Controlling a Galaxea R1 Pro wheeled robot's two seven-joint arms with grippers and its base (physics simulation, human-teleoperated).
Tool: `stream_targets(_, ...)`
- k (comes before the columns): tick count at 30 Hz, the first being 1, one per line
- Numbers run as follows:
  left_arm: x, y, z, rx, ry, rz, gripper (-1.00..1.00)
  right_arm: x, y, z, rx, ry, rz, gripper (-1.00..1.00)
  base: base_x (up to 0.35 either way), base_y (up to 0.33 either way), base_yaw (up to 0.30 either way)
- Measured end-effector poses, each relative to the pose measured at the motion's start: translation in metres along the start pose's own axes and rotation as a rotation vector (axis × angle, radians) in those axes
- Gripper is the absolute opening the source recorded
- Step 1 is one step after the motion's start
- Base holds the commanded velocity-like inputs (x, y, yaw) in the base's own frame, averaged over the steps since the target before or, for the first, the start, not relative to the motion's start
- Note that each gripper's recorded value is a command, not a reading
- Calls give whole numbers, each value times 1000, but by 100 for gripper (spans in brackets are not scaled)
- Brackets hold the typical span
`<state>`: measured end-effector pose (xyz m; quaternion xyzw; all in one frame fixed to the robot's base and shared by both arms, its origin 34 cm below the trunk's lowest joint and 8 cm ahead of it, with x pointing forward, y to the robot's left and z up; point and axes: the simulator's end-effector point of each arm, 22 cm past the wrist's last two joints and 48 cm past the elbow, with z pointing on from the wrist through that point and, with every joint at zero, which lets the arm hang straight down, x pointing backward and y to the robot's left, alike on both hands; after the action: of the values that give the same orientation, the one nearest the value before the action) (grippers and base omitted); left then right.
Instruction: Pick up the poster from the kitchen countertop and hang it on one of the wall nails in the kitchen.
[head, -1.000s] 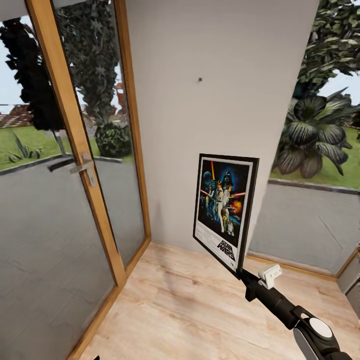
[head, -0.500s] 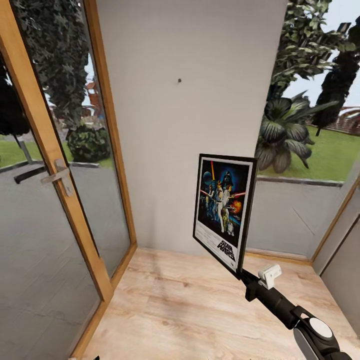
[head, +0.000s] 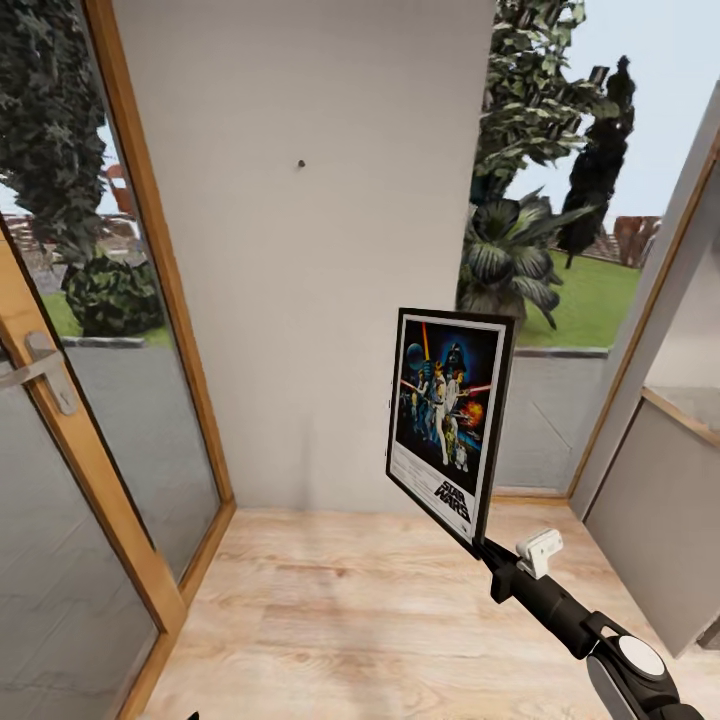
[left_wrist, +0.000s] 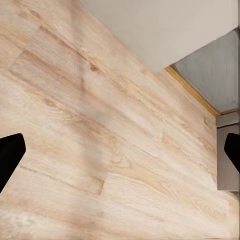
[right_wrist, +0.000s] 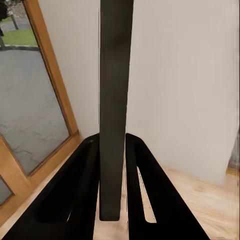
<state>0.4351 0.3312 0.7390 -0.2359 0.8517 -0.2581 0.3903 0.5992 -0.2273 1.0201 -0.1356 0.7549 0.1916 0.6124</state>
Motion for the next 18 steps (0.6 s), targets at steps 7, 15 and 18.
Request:
stream_targets(7, 0, 0, 0, 1, -1, 0, 100, 0, 0, 0, 0, -1, 0, -100, 176, 186, -99)
stream_targets(15, -1, 0, 0, 1, -1, 0, 100, -1, 0, 0, 0, -2, -1, -100, 60, 68, -85)
stream_targets(18, -1, 0, 0, 1, -1, 0, 100, -1, 0, 0, -1, 0, -1, -100, 8, 7, -9)
